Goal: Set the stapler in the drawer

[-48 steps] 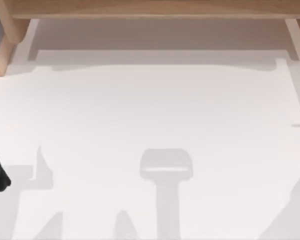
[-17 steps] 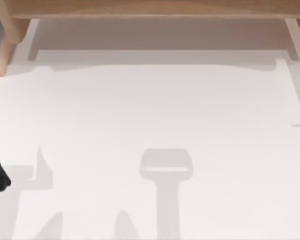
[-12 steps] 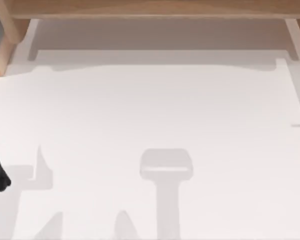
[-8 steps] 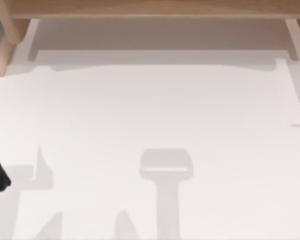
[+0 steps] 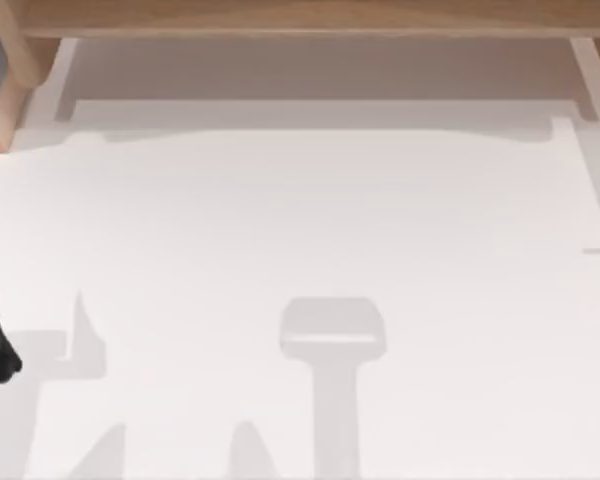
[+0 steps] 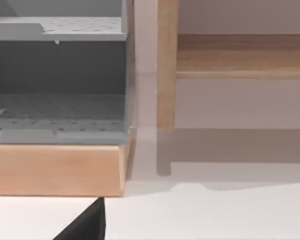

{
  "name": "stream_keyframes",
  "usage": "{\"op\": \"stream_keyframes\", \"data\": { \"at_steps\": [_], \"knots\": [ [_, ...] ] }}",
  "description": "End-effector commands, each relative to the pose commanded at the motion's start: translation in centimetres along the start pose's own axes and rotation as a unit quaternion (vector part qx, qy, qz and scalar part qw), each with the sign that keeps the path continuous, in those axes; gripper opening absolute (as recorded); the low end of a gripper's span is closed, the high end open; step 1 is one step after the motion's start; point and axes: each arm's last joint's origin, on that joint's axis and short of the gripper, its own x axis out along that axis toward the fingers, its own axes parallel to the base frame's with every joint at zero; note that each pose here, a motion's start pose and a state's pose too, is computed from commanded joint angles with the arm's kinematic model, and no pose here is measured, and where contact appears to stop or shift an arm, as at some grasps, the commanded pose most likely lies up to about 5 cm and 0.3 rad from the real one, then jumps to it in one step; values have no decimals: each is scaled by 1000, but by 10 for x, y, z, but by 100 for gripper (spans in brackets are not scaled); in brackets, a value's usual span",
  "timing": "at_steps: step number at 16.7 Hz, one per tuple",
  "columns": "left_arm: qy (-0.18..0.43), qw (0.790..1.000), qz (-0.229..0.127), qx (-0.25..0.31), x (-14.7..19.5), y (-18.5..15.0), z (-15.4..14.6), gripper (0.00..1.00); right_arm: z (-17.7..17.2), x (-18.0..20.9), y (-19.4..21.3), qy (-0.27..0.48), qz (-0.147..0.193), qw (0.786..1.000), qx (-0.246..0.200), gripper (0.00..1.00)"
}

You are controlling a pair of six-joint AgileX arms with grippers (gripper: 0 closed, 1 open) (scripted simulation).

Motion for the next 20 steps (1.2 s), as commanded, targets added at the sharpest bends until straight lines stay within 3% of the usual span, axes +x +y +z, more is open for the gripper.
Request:
{"op": "stream_keyframes", "data": {
  "at_steps": [9,20],
  "knots": [
    [0,1000,0,0,0,0,0,100,0,0,1,1,2,1000,2,0],
    [0,1000,0,0,0,0,0,100,0,63,1,1,2,1000,3,0]
  ]
}}
